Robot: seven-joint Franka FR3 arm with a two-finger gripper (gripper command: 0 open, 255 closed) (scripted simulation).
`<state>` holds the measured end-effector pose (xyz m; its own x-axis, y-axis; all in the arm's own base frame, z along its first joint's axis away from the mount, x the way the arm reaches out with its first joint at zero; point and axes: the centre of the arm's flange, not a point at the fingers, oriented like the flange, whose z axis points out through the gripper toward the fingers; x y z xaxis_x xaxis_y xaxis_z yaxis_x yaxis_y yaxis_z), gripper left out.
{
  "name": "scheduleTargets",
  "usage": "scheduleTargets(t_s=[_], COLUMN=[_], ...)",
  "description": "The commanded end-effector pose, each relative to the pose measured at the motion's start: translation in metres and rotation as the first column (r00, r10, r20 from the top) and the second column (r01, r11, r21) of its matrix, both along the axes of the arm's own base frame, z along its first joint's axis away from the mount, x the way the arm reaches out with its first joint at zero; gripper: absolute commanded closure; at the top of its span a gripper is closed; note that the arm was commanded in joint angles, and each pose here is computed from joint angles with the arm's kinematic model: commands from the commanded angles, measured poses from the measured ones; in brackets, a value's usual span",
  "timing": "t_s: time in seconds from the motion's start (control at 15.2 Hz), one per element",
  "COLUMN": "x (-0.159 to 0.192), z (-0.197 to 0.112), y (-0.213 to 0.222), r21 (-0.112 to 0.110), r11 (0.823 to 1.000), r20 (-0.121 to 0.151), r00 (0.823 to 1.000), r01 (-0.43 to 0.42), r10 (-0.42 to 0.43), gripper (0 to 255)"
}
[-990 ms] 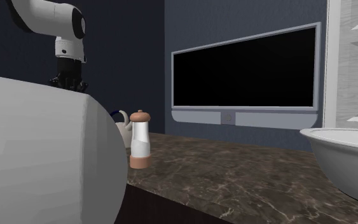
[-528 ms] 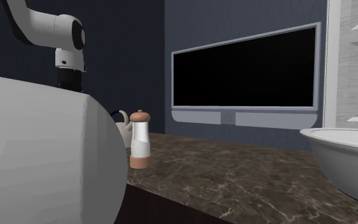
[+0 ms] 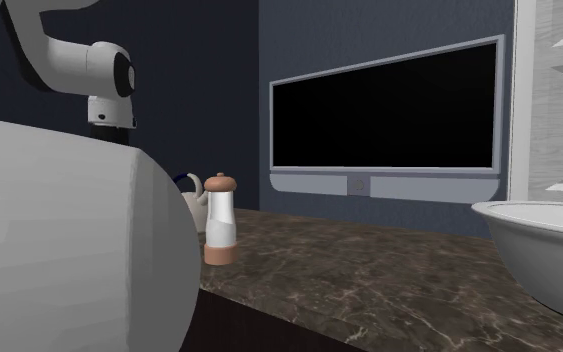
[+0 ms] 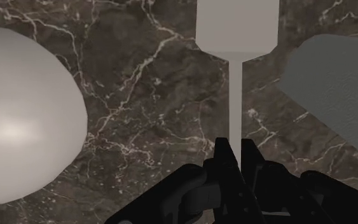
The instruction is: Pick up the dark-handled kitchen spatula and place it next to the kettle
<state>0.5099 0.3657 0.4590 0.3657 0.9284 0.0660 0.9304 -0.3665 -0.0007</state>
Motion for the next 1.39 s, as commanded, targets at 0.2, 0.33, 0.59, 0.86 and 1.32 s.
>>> scheduleTargets(t_s=[0.2,0.33,0.59,0.86,1.32], x=[0.0,0.0,0.0,0.0,0.0], z=[-0.027,-0.038,-0.059,-0.08,-0.108], y=[0.001,0.0,0.001,0.001,0.001], r21=[0.0,0.0,0.0,0.0,0.0], r11=[1.0,1.0,1.0,1.0,1.0], r20=[0.0,0.0,0.0,0.0,0.0], r00=[1.0,1.0,1.0,1.0,1.0], r01=[0.0,0.0,0.0,0.0,0.0], r10=[0.0,0.0,0.0,0.0,0.0], gripper=[255,255,255,255,255])
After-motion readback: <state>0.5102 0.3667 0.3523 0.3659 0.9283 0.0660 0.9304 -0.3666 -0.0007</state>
